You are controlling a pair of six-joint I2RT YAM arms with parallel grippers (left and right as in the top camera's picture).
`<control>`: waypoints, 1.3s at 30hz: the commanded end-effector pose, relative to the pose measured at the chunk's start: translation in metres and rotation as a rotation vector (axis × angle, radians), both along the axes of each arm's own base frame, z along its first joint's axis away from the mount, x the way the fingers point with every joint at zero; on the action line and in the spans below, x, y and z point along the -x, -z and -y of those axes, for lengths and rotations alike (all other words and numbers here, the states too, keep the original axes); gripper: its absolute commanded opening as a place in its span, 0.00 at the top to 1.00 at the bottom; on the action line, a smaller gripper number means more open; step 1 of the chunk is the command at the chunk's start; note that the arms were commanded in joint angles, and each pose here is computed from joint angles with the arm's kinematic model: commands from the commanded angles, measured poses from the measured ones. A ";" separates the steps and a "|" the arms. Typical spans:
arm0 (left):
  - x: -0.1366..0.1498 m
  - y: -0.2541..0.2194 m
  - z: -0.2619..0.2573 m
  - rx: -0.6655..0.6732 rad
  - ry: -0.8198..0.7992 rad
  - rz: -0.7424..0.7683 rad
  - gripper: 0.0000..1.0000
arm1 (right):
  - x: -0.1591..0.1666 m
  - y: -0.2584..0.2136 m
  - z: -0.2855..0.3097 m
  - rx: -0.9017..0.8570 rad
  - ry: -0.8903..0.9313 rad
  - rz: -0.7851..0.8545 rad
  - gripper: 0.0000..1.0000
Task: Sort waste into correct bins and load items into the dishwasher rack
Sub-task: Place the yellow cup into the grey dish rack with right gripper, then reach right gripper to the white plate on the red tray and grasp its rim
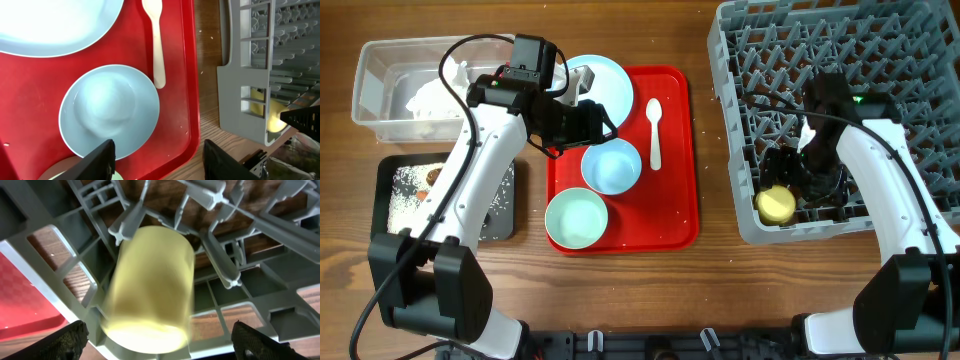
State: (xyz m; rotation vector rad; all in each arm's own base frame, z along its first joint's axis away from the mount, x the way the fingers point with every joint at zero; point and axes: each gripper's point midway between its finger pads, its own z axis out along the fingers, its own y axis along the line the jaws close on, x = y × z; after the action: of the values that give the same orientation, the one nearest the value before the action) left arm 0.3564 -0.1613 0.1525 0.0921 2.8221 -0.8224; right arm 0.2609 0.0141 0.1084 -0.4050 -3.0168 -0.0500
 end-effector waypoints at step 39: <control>0.046 -0.105 -0.116 -0.397 -0.481 0.198 0.15 | -0.192 -0.062 -0.262 -0.360 -0.340 0.675 0.24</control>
State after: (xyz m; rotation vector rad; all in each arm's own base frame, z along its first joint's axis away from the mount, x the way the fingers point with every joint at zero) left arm 0.3089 -0.0544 0.2514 -0.3613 2.6363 -0.1621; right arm 0.4427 0.2647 0.1987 0.2712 -3.5855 -0.8462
